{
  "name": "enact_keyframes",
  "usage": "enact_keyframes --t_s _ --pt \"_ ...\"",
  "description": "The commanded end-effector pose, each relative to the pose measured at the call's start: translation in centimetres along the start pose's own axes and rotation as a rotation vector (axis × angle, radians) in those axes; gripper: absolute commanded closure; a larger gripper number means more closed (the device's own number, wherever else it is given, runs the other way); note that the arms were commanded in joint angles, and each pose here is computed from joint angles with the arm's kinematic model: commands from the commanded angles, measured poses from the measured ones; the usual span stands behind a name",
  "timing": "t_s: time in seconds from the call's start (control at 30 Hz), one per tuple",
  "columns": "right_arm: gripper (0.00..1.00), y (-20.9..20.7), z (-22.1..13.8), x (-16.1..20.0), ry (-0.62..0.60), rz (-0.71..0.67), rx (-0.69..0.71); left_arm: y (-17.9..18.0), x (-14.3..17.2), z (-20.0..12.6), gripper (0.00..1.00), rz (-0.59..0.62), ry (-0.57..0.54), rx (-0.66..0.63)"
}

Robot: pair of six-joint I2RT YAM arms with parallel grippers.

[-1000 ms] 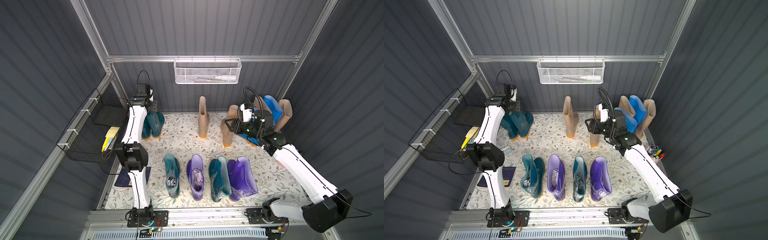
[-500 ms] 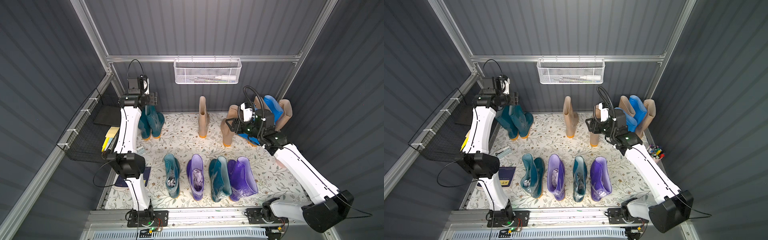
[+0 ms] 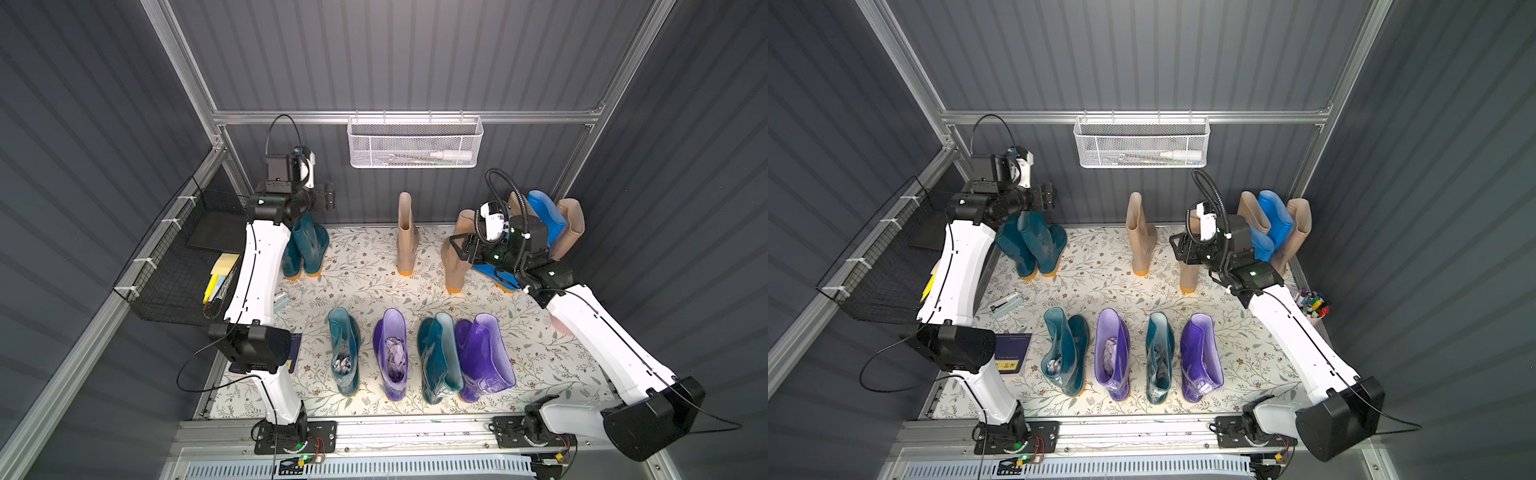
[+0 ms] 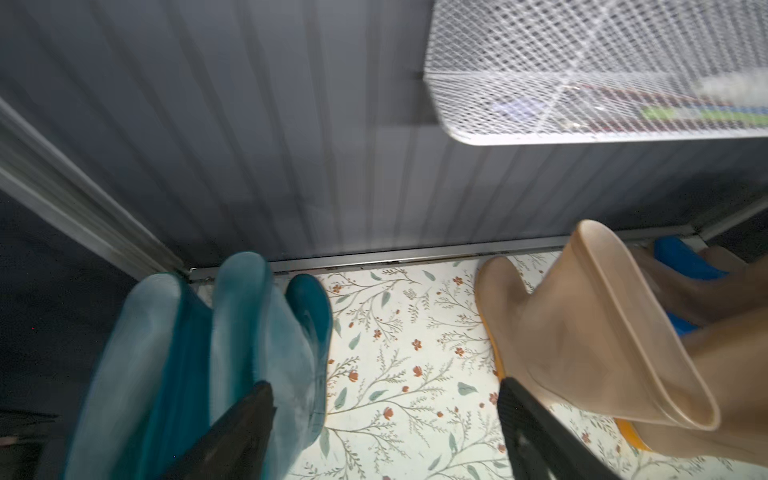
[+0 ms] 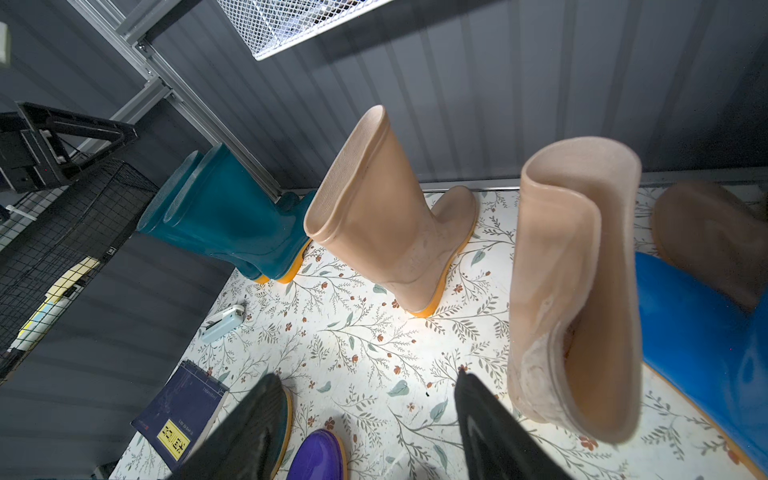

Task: Match and arrange rain boots in pairs
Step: Pair a pair of rain boots at the corner of the board, then pick up the rain boot at the center of the board.

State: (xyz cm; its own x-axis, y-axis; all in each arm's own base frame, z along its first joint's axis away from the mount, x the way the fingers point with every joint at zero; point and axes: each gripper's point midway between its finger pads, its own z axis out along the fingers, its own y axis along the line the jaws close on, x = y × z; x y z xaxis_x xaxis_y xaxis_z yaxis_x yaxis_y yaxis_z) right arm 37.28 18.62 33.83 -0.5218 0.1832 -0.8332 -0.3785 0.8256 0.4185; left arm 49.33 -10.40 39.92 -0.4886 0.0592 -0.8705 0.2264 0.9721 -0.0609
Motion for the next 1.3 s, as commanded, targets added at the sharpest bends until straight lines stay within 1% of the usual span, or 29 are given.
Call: enact_keyframes --t_s 0.0,0.13,0.23,0.37,0.5,0.63,0.67,0.73,0.87,1.1,1.2,1.27 --pt "0.31 0.7 -0.4 -1.0 -0.024 0.001 -0.021 -2.6 0.1 -0.8 0.13 -0.004 0.004 0.036" --pt "0.3 0.6 -0.7 -0.8 -0.026 0.009 -0.019 -4.7 0.8 0.1 0.12 -0.033 0.021 0.098" --pt "0.3 0.5 -1.0 -0.6 -0.032 0.016 -0.013 -6.2 1.8 1.5 0.11 -0.039 0.041 0.127" --pt "0.3 0.2 -1.4 -0.3 -0.031 0.016 0.001 -9.4 2.7 3.2 0.1 -0.022 0.072 0.17" --pt "0.29 -0.2 -1.7 0.1 -0.029 0.011 0.024 -12.6 3.4 4.8 0.09 -0.011 0.099 0.191" --pt "0.29 -0.6 -1.5 0.6 -0.015 0.013 0.036 -14.9 4.0 6.5 0.08 -0.021 0.123 0.198" --pt "0.29 -0.3 -2.2 0.3 -0.033 0.01 0.031 -15.4 4.2 7.0 0.07 -0.027 0.129 0.205" --pt "0.29 -0.3 -2.5 0.2 -0.04 0.008 0.03 -16.5 4.5 7.8 0.07 -0.036 0.134 0.222" --pt "0.28 -0.5 -2.6 0.6 -0.035 0.01 0.038 -17.8 5.1 9.2 0.06 -0.04 0.131 0.236" --pt "0.28 -0.7 -2.7 0.9 -0.032 0.009 0.045 -19.2 6.7 12.1 0.05 -0.044 0.144 0.25" --pt "0.28 -0.8 -2.8 1.0 -0.029 0.009 0.049 -20.0 7.3 13.3 0.07 -0.036 0.144 0.26" --pt "0.28 -0.9 -2.8 1.1 -0.027 0.009 0.051 -20.2 7.6 14.0 0.11 -0.026 0.146 0.25"
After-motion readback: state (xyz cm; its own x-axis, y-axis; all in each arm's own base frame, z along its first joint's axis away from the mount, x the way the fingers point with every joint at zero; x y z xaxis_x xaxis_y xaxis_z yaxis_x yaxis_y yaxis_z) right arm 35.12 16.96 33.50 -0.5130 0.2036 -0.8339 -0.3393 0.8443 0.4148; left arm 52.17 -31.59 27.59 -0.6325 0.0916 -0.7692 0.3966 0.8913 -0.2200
